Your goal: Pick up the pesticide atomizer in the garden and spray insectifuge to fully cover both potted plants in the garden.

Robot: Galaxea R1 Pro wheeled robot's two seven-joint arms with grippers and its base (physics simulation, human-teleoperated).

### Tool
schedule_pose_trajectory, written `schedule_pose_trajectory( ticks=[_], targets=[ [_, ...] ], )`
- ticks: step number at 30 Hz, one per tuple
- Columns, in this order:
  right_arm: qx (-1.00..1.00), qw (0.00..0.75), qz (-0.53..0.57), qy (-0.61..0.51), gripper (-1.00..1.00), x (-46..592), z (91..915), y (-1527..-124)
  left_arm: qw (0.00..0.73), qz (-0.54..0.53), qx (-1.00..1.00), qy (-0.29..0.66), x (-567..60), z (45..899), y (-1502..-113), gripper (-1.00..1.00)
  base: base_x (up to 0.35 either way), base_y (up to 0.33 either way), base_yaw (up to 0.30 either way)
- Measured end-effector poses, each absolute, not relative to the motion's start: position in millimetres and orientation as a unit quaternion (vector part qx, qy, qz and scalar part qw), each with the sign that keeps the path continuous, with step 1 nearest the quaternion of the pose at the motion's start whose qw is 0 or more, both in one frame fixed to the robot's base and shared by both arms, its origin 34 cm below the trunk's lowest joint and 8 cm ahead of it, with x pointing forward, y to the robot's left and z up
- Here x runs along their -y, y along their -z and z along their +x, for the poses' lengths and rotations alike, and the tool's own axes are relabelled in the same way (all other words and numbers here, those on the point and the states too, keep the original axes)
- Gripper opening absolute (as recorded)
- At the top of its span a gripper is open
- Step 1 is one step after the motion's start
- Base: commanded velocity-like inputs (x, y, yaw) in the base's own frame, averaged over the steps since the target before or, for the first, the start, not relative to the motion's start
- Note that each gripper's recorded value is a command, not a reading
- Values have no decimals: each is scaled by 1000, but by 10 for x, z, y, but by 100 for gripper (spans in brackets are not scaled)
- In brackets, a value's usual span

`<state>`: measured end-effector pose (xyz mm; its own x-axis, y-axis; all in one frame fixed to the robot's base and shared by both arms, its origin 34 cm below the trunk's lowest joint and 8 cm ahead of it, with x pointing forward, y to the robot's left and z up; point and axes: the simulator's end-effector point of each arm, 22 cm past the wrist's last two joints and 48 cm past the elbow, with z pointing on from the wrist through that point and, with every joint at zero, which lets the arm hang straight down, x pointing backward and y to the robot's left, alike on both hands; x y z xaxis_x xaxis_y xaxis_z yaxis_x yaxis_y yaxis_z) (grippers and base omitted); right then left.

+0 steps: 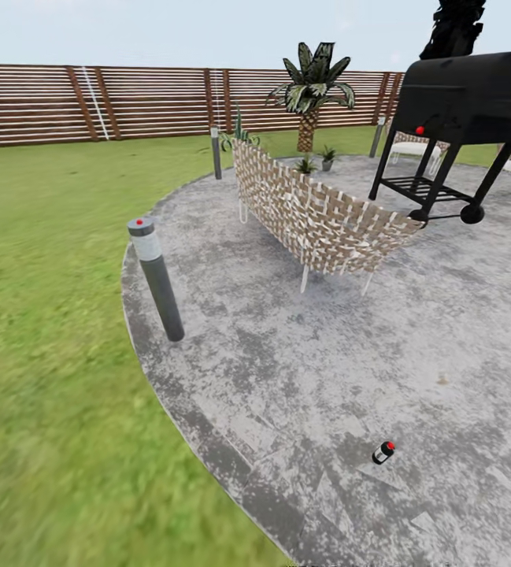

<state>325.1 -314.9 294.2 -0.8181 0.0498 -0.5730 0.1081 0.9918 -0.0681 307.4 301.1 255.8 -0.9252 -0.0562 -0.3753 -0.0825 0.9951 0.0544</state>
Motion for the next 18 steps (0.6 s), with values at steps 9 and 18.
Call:
schedule_pose_trajectory(
  ticks=[9, 18],
  targets=[
    [-952, 299, 41, 49, 100, 3149, 3249, -2941, 190, -35, -981, -35, -3011, 3074, -2558, 100, 0, 0, -300],
    [-952, 299, 41, 49, 100, 3149, 3249, -2941, 191, -36, -980, -35, -3011, 3081, -2560, 100, 0, 0, -300]
  ],
)
